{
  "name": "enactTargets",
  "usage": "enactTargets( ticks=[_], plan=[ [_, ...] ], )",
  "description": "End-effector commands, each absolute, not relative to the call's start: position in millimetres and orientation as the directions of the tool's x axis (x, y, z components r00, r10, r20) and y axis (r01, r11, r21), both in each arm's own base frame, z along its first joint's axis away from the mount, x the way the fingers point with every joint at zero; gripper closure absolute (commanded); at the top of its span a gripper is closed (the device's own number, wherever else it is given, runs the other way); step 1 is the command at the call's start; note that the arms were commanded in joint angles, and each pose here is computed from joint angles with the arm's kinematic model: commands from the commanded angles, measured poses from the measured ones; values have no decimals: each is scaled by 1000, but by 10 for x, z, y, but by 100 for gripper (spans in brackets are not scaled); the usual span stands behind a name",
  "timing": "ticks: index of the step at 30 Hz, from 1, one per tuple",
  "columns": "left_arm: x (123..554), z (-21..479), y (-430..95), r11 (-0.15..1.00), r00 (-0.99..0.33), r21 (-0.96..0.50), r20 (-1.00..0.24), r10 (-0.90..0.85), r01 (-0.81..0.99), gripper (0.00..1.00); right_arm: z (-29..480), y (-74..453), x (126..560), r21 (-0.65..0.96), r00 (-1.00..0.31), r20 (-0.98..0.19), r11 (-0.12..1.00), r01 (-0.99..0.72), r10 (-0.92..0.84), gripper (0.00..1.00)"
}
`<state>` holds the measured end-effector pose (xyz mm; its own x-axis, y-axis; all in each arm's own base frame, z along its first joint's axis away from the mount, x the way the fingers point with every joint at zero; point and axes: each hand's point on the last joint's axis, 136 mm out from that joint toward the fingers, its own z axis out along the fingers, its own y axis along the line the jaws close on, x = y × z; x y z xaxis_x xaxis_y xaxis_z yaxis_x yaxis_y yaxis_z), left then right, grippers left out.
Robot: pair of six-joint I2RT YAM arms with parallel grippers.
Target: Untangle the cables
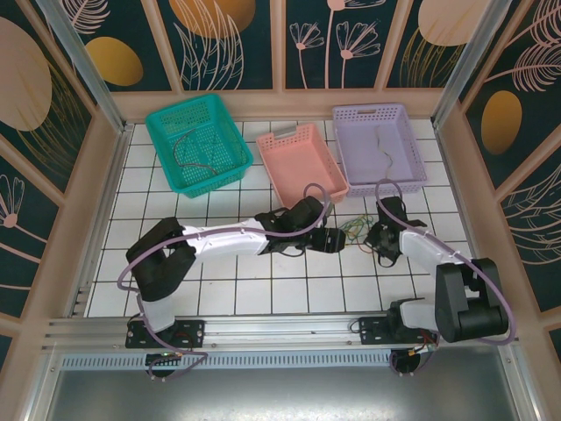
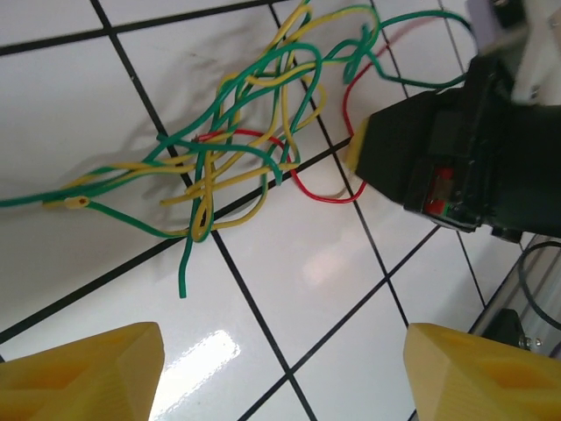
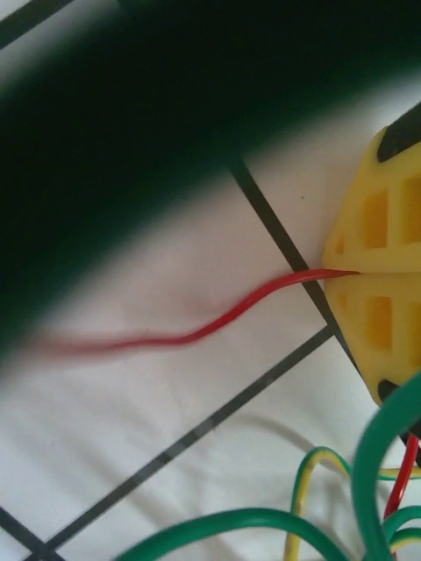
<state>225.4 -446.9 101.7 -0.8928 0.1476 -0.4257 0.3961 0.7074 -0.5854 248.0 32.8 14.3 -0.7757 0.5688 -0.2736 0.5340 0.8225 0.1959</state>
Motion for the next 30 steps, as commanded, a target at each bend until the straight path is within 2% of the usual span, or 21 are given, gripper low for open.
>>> enactTargets(
  ticks=[1, 6, 13, 17, 22, 30],
  plan=[
    [2268, 961, -4530, 712, -901, -584, -404, 160, 389, 25, 204, 418, 2599, 222, -788, -321, 850, 477, 526, 100],
    [2378, 781, -4405, 787, -912, -526, -394, 111, 323, 21, 449, 639, 2564, 257, -831, -338, 893, 370, 442, 100],
    [2422, 770, -4101, 854, -896, -422, -431, 107, 304, 20, 792, 1306, 2392, 414, -927, -253, 897, 154, 276, 100],
    [2388, 707, -3972, 868, -899, -405, -427, 96, 286, 21, 1035, 1560, 2320, 429, -947, -234, 898, 102, 219, 100],
    [2470, 564, -4019, 887, -899, -377, -428, 89, 267, 37, 1379, 1549, 2323, 443, -931, -258, 888, 122, 256, 100],
    [2537, 462, -4004, 908, -901, -343, -428, 79, 242, 61, 2208, 1463, 2538, 455, -859, -413, 886, 92, 301, 100]
  ],
)
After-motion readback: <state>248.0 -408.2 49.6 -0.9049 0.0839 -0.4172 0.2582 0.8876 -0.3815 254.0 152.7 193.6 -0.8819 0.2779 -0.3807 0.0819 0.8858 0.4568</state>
